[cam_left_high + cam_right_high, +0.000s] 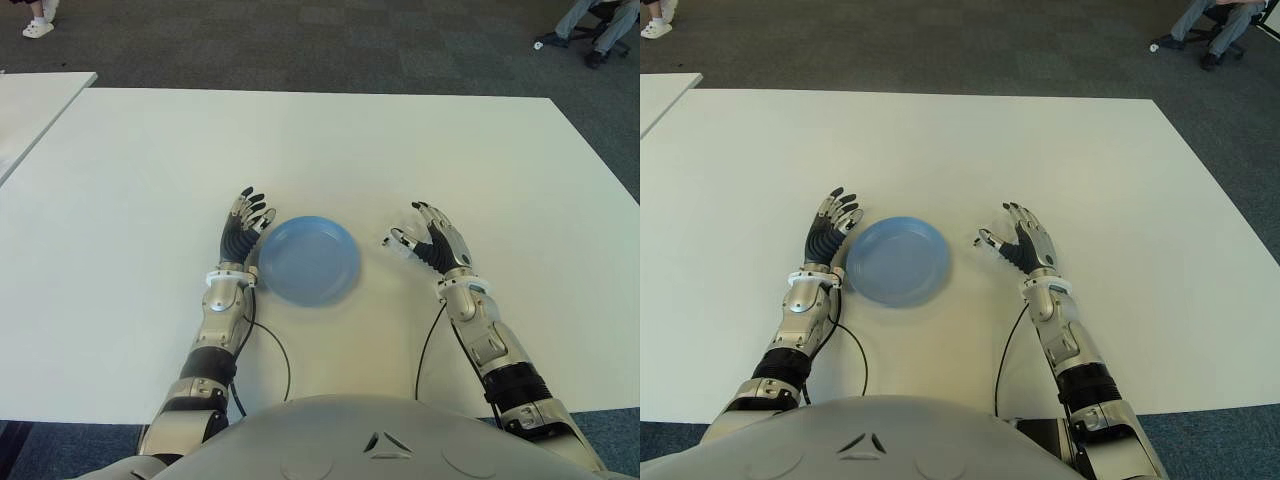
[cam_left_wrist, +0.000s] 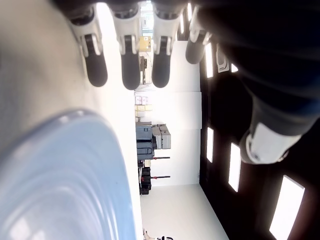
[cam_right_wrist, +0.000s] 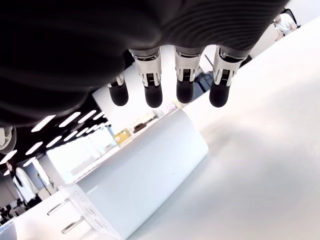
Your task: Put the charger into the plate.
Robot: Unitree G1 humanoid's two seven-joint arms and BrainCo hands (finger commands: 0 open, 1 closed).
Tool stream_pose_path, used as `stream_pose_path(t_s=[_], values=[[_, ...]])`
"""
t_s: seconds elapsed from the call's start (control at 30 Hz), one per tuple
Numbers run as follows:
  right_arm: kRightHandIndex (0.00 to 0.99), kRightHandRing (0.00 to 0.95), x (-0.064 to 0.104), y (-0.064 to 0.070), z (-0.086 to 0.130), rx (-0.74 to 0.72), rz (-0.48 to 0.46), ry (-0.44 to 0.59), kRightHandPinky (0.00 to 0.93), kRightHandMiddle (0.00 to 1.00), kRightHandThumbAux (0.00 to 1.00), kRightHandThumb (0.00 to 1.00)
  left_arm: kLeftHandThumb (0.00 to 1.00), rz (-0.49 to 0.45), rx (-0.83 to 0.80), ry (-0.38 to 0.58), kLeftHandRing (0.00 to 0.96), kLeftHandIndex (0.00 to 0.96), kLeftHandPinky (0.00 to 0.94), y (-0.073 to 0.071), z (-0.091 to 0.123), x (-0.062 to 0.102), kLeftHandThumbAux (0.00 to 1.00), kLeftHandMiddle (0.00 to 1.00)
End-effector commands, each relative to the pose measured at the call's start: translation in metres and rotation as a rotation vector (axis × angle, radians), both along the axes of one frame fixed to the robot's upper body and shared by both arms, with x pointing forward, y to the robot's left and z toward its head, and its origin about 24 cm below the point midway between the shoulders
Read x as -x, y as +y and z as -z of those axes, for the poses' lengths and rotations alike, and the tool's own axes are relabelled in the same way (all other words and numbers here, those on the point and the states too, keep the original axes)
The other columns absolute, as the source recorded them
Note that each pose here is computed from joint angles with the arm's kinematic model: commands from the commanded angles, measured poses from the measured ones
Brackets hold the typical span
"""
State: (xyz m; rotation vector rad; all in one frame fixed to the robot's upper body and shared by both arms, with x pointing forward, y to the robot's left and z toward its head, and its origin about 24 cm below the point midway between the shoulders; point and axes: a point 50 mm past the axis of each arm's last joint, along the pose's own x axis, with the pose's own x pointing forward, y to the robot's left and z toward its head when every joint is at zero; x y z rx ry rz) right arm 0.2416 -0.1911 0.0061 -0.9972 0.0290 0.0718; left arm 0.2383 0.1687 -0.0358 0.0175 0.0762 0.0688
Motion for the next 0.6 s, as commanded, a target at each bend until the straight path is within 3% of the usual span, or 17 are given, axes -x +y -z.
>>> stream_pose_path(t_s=[0.03,0.6], values=[[0.000,0.000,0.0056,0.0020,0.0034,0.004,-0.021,0.033,0.000,0.000,0.201,0.294,0.000,-0.019,0.009,0.120,0.198,0.108,0.221,0.0013,0.0203,0.0152,0.582,0.188],[0.000,0.000,0.0097,0.0038,0.0051,0.018,-0.035,0.056,0.000,0.000,0.172,0.309,0.000,-0.021,0.014,0.120,0.209,0.110,0.234,0.0008,0.0200,0.0142,0.584,0.194]])
